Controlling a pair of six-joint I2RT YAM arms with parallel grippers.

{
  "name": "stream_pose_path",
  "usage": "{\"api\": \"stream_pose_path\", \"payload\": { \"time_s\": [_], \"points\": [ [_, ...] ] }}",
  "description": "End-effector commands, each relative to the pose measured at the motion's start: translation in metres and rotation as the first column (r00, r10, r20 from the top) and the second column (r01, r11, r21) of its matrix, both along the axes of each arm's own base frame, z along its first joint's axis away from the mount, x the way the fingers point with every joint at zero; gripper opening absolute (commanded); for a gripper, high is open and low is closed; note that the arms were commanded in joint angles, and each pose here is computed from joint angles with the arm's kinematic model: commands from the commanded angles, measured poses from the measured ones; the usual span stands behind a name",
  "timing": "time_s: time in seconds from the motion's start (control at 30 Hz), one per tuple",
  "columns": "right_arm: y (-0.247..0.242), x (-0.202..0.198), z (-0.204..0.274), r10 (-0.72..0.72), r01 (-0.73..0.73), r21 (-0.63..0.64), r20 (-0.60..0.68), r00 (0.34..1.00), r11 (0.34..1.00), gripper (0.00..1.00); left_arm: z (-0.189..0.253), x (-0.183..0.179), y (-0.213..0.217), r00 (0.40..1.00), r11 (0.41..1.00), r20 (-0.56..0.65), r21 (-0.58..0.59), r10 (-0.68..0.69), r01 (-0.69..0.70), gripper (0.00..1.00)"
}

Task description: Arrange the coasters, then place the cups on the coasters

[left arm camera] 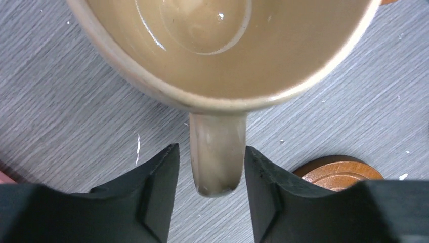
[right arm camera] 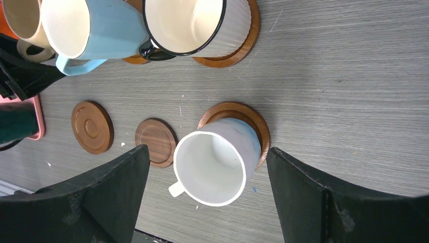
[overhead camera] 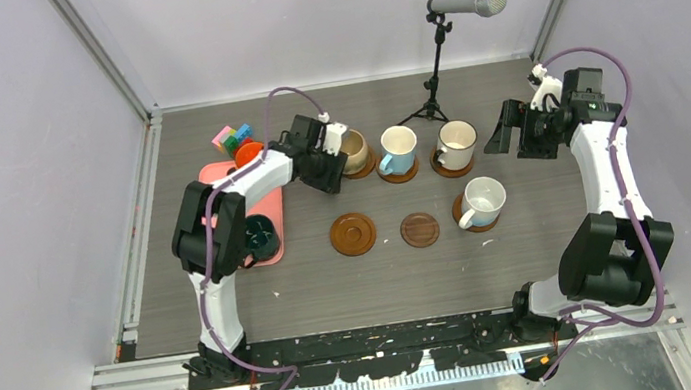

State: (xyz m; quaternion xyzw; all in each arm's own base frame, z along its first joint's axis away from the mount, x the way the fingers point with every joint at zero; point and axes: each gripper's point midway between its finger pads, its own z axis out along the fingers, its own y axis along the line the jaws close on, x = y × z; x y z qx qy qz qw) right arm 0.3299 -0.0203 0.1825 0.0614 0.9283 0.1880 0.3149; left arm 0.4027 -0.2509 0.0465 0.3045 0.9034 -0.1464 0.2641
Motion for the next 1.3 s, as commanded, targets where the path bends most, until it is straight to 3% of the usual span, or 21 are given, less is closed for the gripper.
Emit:
{"api": "stream_pose_path", "payload": {
  "time_s": [0.0, 0.17, 0.43, 0.67, 0.8, 0.97, 1.27],
  "points": [
    [-0.003, -0.001, 0.014, 0.007, -0.005, -0.032, 0.057, 0.998, 0.999, 0.9, 0.039, 0.001, -0.007, 0.998, 0.998, 0.062, -0.062, -0.023, 0.027, 0.55],
    [-0.002, -0.001, 0.013, 0.008, -0.007, -0.019, 0.054, 0.999, 1.0, 0.9, 0.055, 0.003, -0.007, 0.995, 0.998, 0.093, -0.056, -0.031, 0.037, 0.58],
    [-0.002, -0.002, 0.013, 0.008, -0.007, -0.022, 0.054, 0.999, 1.0, 0.89, 0.045, 0.015, -0.012, 0.997, 0.999, 0.065, -0.012, -0.037, 0.038, 0.52],
    [-0.003, -0.003, 0.012, 0.008, -0.007, -0.026, 0.054, 0.999, 1.0, 0.9, 0.041, 0.018, -0.022, 0.996, 0.998, 0.067, -0.02, -0.056, 0.057, 0.3],
    [-0.004, -0.002, 0.012, 0.006, -0.005, -0.025, 0.054, 0.999, 1.0, 0.89, 0.039, 0.019, -0.025, 0.996, 0.998, 0.062, -0.018, -0.06, 0.061, 0.26],
    [-0.005, -0.003, 0.011, 0.004, -0.003, -0.025, 0.051, 0.999, 1.0, 0.89, 0.042, 0.023, -0.028, 0.996, 0.998, 0.078, -0.036, -0.042, 0.045, 0.0],
    [-0.004, -0.002, 0.01, 0.005, -0.004, -0.02, 0.048, 0.999, 1.0, 0.89, 0.064, 0.034, -0.046, 0.986, 0.99, 0.161, -0.126, -0.04, 0.06, 0.0]
  ]
}}
